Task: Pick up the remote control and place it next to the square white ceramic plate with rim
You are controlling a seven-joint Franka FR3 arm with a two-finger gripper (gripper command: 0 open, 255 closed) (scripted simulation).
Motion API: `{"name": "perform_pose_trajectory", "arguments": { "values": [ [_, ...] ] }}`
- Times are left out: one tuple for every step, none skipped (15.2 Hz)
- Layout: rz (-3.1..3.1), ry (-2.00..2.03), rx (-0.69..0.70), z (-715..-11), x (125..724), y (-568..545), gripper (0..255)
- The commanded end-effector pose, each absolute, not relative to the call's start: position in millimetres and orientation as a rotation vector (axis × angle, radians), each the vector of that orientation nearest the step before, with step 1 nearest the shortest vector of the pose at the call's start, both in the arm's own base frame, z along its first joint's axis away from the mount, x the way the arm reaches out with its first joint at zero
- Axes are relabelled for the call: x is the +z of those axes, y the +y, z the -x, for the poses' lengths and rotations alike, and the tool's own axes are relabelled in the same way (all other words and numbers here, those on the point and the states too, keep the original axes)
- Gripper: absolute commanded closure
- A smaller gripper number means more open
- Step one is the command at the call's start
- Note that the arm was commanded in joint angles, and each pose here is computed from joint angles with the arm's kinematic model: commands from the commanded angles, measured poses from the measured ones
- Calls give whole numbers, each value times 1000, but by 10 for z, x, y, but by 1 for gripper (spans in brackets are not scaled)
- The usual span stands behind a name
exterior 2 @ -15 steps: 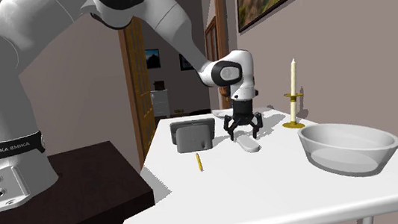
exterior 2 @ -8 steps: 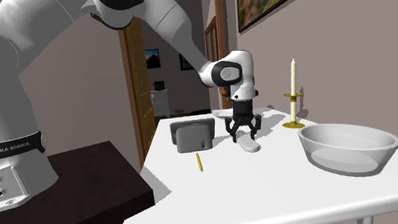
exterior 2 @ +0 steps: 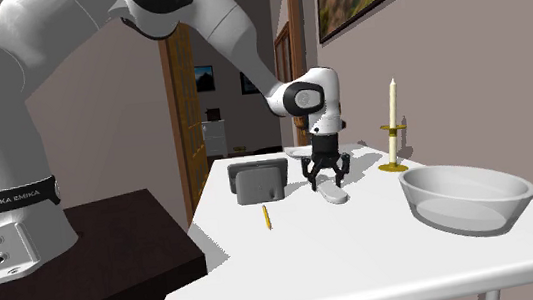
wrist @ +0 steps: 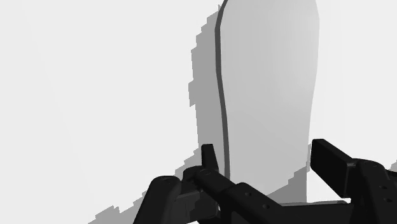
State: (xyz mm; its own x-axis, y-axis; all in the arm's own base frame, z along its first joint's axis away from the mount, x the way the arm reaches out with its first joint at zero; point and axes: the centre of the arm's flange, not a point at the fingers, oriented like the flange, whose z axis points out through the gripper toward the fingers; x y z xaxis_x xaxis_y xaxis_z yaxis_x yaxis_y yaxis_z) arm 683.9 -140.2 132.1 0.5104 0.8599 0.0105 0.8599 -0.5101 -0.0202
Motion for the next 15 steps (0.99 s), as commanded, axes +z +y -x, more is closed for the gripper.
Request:
{"name": "perform_pose_trajectory", "arguments": {
  "values": [
    [2711,-1543,1,-6840,1376,-1403,255],
    [2711,-1543,1,-6839,1429,-1403,255],
    [2711,-1543,1,-6839,1482,-1403,255],
    [2711,-1543,1,-6840,1535,-1403,255],
    [2711,-1543,1,-6840,1587,-1403,255],
    [2711,-1543,1,-6839,1640,-1403,255],
    [2711,-1543,1,-6839,1693,-1403,255],
    [2711,-1543,1,-6839,1746,-1403,255],
    [2711,-1543,1,-6840,1799,-1403,255],
    [2711,-1543,1,-6839,1851,-1403,255],
    [2711,-1543,1,-6840,1904,-1403,255],
    [2711,-1543,1,-6839,1957,-1403,255],
    [2711,-1543,1,-6839,2010,-1403,255],
    [2711,-1543,1,-6839,2063,-1403,255],
    [2711,-1543,1,-6840,2115,-1403,255]
  ]
}}
